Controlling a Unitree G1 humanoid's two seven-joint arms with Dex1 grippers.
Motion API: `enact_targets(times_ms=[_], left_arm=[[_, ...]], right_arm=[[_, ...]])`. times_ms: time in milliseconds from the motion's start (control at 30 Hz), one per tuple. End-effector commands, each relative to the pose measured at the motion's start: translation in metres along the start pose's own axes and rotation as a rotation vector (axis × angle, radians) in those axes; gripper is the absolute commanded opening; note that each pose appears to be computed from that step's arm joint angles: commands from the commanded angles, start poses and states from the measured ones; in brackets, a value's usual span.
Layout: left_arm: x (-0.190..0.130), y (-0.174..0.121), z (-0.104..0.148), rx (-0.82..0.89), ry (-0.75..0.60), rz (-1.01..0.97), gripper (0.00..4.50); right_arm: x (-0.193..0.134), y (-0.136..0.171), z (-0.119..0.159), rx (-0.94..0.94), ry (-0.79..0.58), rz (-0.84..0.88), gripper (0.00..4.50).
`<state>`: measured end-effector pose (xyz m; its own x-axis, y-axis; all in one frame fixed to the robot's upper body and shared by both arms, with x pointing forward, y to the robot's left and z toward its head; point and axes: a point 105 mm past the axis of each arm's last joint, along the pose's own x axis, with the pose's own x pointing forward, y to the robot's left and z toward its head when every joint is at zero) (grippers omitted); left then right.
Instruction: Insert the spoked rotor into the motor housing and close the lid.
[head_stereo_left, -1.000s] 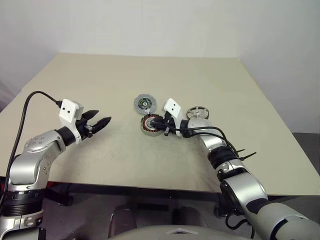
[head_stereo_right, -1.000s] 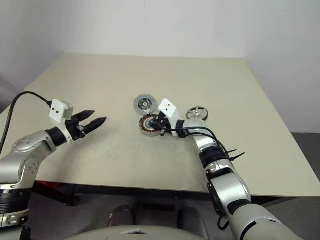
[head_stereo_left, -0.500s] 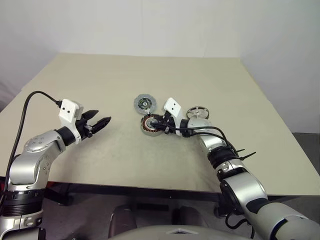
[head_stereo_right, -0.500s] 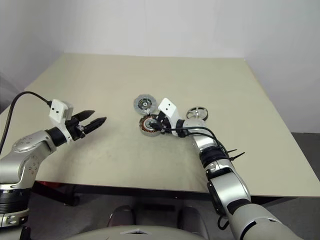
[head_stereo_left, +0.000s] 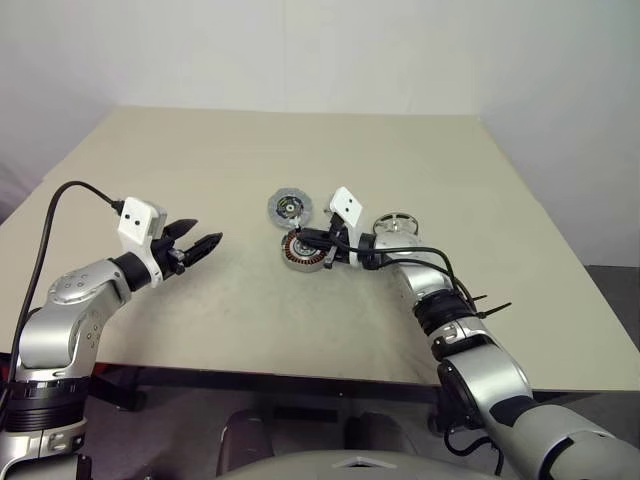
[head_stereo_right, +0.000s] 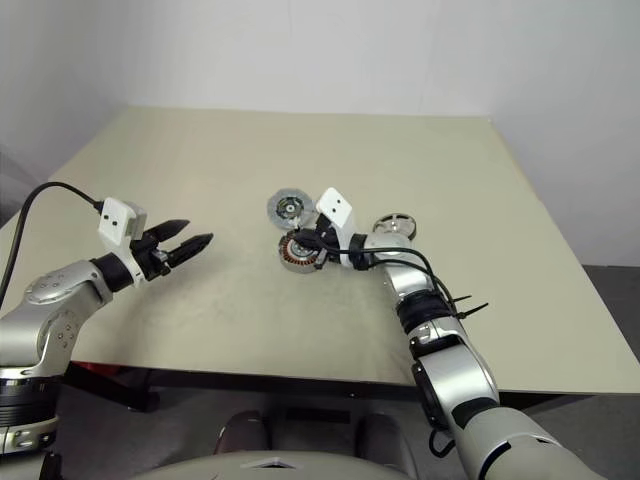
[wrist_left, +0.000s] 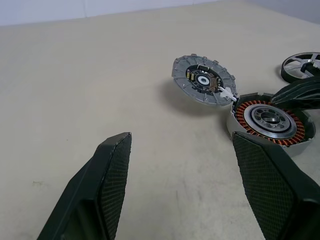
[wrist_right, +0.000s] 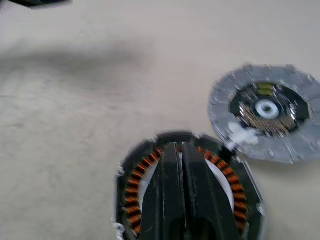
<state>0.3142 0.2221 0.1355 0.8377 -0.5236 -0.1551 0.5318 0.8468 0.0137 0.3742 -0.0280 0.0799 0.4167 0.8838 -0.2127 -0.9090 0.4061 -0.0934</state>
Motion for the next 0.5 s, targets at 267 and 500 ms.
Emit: enact_targets(times_ms=[267,500], left_arm=[[-0.002,0.002,0.018,0.060,-0.045,0.009,3.40],[-0.004,0.006,0.019,0.059,-0.049,0.024,3.40]], right_arm=[[0.003,0.001,-0.009,-0.017,0.038,-0.014,0.04],[0.002,-0.014,-0.010,-0.028,0.065,-0.103,0.04]])
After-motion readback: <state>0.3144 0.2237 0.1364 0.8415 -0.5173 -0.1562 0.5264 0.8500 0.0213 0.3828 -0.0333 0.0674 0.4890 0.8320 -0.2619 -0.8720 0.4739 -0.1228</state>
